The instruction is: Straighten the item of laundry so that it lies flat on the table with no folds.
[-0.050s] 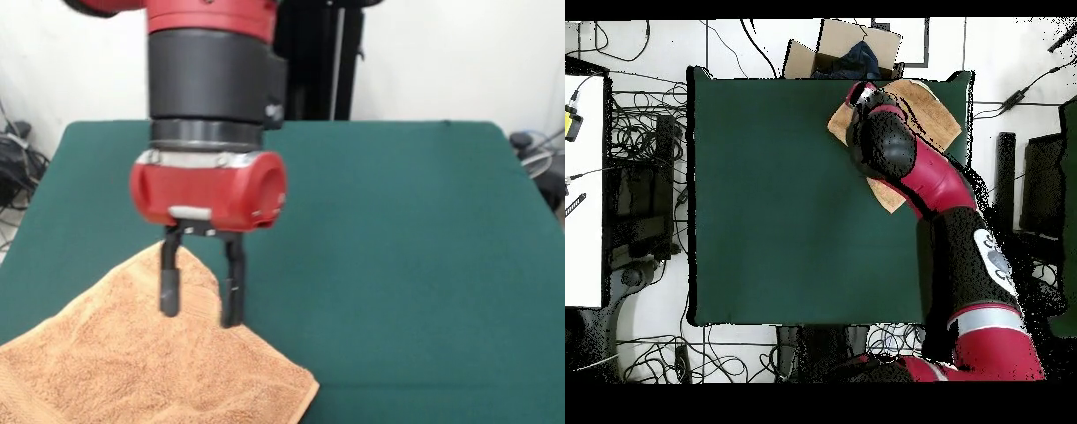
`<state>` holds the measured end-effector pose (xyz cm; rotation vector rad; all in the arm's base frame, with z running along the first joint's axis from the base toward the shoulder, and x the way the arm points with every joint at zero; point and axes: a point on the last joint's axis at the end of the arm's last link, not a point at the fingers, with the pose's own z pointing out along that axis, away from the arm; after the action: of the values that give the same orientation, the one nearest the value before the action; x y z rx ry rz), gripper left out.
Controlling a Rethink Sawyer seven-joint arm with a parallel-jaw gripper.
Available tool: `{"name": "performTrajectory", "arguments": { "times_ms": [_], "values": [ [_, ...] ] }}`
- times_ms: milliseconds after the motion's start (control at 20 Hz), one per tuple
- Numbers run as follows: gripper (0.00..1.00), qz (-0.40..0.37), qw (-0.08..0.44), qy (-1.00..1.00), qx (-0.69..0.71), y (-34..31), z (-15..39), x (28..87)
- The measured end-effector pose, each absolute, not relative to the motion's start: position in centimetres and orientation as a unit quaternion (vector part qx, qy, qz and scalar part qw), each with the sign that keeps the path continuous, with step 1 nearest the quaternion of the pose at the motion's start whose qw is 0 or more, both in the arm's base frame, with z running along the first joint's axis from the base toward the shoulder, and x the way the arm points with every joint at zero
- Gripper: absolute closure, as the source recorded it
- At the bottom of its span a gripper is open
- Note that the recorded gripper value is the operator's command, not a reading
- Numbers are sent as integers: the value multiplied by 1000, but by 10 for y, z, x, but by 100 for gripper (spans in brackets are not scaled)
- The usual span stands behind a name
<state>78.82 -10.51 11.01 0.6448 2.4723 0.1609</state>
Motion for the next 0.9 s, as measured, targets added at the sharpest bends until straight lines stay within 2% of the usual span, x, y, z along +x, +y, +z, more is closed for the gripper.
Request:
{"name": "performTrajectory", "arguments": {
  "times_ms": [450, 900],
  "values": [
    [0, 44, 260, 934, 241, -150, 64, 759],
    [0, 47, 226, 946, 226, -139, 13, 736]
  ]
}}
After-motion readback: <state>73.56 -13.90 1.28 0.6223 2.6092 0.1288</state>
